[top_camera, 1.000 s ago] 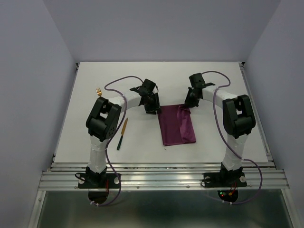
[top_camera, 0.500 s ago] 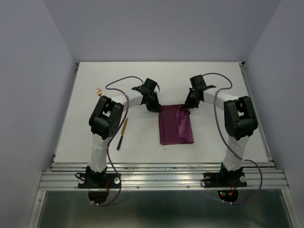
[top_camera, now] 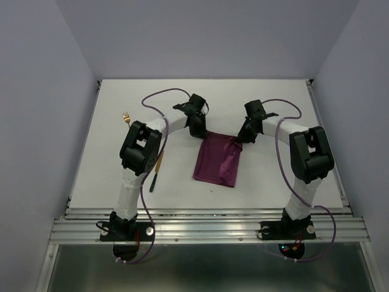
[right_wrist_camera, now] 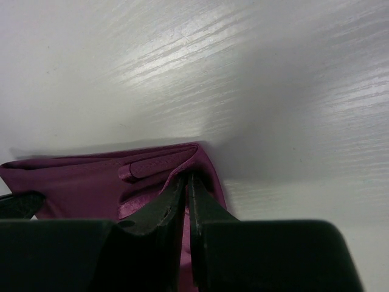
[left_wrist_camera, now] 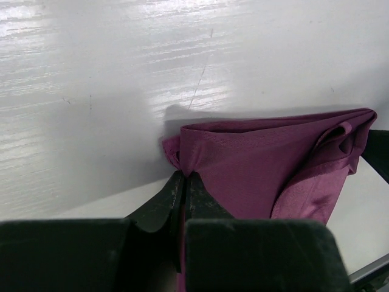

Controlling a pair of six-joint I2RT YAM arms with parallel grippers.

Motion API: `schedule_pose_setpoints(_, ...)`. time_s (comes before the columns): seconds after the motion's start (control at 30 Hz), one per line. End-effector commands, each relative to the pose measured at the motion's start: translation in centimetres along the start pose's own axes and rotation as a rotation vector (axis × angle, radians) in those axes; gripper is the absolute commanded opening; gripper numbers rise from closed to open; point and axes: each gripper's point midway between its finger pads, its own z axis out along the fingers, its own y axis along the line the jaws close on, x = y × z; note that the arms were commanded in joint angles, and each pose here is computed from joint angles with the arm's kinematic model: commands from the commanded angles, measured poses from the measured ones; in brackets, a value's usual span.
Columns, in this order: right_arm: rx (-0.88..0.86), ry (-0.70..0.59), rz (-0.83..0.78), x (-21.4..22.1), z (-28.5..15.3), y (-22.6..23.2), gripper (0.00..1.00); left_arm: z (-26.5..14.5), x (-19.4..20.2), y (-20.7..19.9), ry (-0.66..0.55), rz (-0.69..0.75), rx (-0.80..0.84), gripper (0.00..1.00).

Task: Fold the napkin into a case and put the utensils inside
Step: Pick up the 2/3-rectangle-folded napkin from the center of the board.

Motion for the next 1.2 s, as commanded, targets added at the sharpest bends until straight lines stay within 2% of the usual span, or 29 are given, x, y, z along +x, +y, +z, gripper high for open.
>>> schedule_pose_setpoints(0.0,0.021,-0.023,0.019,0.2,-1.2,-0.1,0.12,-1.7,-0.6,-1.1,-0.004,0.093,0.012,0.0)
schedule_pose_setpoints(0.43,-0.001,-0.036,0.105,0.2,-1.5,0.9,0.12,-4.1,0.0,-7.3,-0.011,0.125,0.138,0.0)
schedule_pose_setpoints(0.87,0.047,-0.037,0.155,0.4,-1.5,0.0,0.12,-6.0,-0.3,-10.4,-0.037,0.102,0.201,0.0)
schedule_pose_setpoints(1.17,0.059,-0.037,0.2,0.7,-1.4,-0.3,0.12,-5.4,0.4,-12.3,-0.014,0.032,0.258,0.0)
